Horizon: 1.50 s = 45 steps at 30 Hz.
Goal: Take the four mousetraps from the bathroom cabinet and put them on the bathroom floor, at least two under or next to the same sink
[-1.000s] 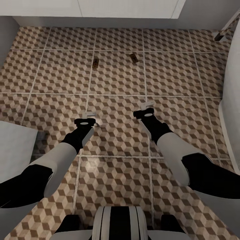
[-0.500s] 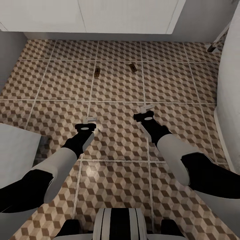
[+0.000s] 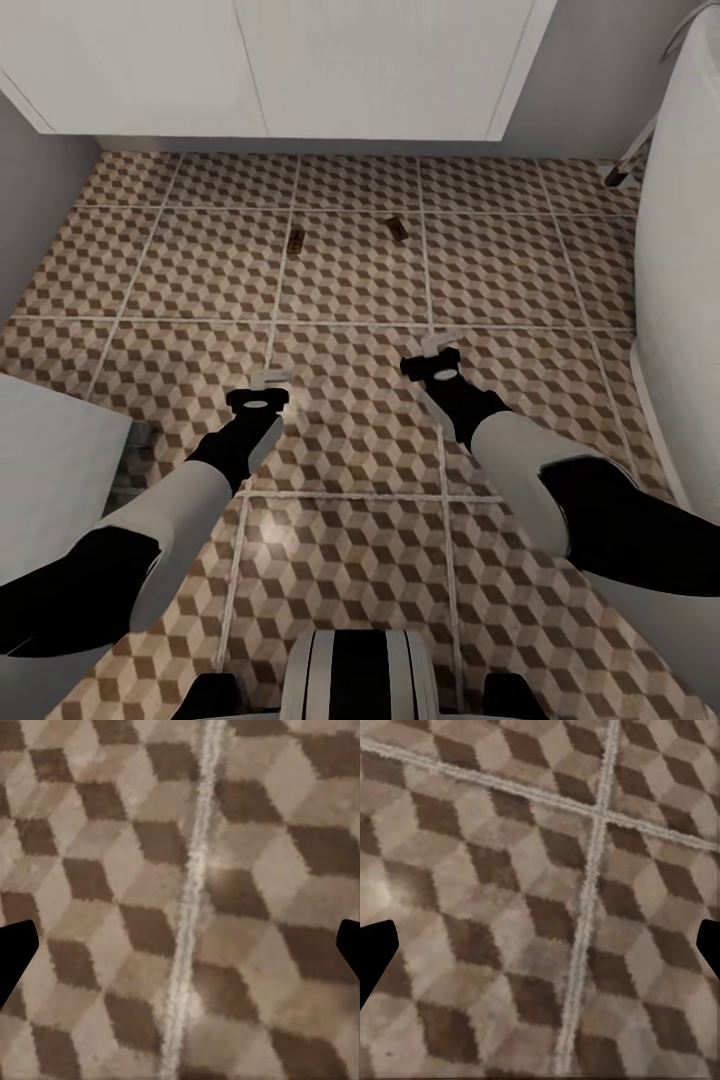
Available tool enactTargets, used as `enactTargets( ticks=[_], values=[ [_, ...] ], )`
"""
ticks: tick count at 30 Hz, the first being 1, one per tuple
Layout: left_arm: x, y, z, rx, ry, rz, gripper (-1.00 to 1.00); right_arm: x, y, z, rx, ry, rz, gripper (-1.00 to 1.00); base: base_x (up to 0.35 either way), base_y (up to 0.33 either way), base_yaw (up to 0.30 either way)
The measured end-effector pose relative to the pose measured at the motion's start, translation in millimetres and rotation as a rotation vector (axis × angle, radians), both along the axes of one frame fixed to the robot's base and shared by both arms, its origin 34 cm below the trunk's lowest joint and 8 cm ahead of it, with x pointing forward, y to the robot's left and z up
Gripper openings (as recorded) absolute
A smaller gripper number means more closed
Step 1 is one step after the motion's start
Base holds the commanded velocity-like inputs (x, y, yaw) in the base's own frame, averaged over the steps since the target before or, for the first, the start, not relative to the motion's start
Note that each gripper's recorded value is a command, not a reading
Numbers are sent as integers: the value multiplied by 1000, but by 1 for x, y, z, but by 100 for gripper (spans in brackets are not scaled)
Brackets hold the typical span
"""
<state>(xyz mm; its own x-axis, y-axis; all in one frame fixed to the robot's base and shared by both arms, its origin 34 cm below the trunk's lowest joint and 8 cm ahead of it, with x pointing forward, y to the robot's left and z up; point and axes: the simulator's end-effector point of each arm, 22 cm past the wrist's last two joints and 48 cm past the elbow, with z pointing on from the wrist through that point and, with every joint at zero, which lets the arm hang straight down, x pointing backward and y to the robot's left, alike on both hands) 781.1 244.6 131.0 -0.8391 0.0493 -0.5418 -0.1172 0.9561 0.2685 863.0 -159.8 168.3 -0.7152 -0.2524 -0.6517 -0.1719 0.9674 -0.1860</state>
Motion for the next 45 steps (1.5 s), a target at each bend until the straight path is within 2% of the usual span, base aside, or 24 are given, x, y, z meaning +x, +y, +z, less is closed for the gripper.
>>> enactTargets(
  ticks=[3, 8, 19, 25, 35, 45],
  values=[
    [-7, 1, 2, -1, 0, 1, 100, -6, -1, 1, 2, -7, 4, 100, 0, 0, 0],
    [-17, 0, 6, -10, -32, 6, 100, -7, -2, 11, 9, -37, 7, 100, 0, 0, 0],
    [-29, -2, 17, -38, -60, -9, 100, 1, -22, 40, 1, -85, 3, 100, 0, 0, 0],
    [-43, -2, 20, -40, -51, -12, 100, -20, -27, 34, 23, -72, 22, 100, 0, 0, 0],
    [-58, -12, 27, -77, -58, -35, 100, -32, -29, 49, 48, -127, 37, 100, 0, 0, 0],
    [-83, -16, 32, -90, -61, -46, 100, -49, -39, 59, 55, -162, 40, 100, 0, 0, 0]
  ],
)
